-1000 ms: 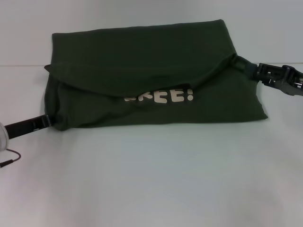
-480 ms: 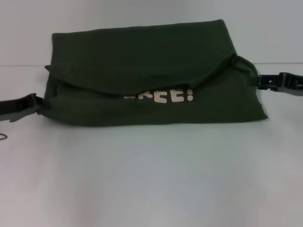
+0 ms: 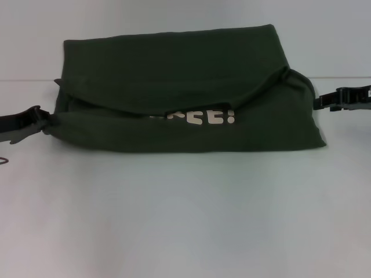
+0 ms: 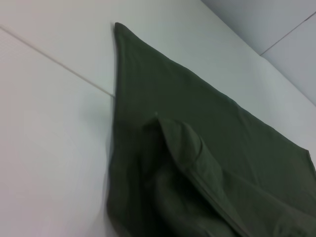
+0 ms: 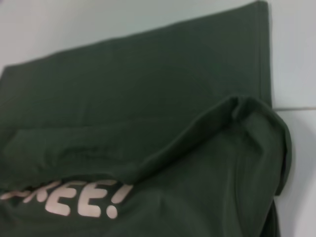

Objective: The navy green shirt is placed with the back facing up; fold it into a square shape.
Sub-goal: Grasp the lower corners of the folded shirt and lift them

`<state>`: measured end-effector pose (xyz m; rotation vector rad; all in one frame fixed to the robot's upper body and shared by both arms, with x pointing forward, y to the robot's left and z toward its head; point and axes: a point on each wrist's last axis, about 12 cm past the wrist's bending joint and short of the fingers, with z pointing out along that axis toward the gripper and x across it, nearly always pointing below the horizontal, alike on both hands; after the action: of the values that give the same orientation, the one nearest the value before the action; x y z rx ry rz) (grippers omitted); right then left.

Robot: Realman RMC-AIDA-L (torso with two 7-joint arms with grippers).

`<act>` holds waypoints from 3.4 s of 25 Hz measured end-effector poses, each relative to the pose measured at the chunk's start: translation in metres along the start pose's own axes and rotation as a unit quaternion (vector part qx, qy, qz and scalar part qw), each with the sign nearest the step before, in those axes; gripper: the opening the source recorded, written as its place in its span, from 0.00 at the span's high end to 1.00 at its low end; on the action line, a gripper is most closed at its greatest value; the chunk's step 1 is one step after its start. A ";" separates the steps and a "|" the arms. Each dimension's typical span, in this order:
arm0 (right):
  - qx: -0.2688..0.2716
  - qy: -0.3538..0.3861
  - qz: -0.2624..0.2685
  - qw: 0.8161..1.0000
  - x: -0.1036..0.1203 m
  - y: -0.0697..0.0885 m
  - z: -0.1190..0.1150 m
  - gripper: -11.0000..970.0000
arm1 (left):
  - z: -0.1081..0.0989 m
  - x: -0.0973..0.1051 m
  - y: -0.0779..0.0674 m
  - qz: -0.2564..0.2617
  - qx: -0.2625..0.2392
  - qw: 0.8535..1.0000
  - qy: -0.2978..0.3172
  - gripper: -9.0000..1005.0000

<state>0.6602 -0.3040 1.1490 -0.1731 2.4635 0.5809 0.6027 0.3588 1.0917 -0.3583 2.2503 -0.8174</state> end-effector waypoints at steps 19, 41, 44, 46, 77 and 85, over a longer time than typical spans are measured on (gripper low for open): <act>0.051 0.027 -0.015 0.998 0.023 0.001 0.034 0.46 | 0.003 0.004 -0.001 -0.002 0.002 1.000 0.001 0.98; 0.063 0.027 -0.031 0.997 0.031 0.013 0.053 0.59 | 0.002 0.004 -0.001 -0.003 0.001 1.000 -0.001 0.98; 0.062 0.028 -0.029 0.997 0.032 0.012 0.052 0.66 | 0.002 0.004 -0.001 -0.003 0.001 1.000 -0.001 0.98; 0.062 0.027 -0.028 0.997 0.031 0.011 0.052 0.78 | 0.002 0.004 0.000 -0.003 0.000 1.000 -0.002 0.98; -0.004 0.040 0.007 0.999 0.042 -0.005 -0.004 0.96 | -0.032 0.002 0.003 0.070 -0.004 0.995 0.076 0.98; -0.072 0.128 0.007 0.989 0.064 0.006 -0.014 0.96 | -0.049 0.015 -0.003 0.109 0.048 0.982 0.146 0.98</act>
<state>0.5993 -0.3040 1.1240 -0.3041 2.6701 0.7872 0.5580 0.3714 1.1126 0.0597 2.4540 -0.9030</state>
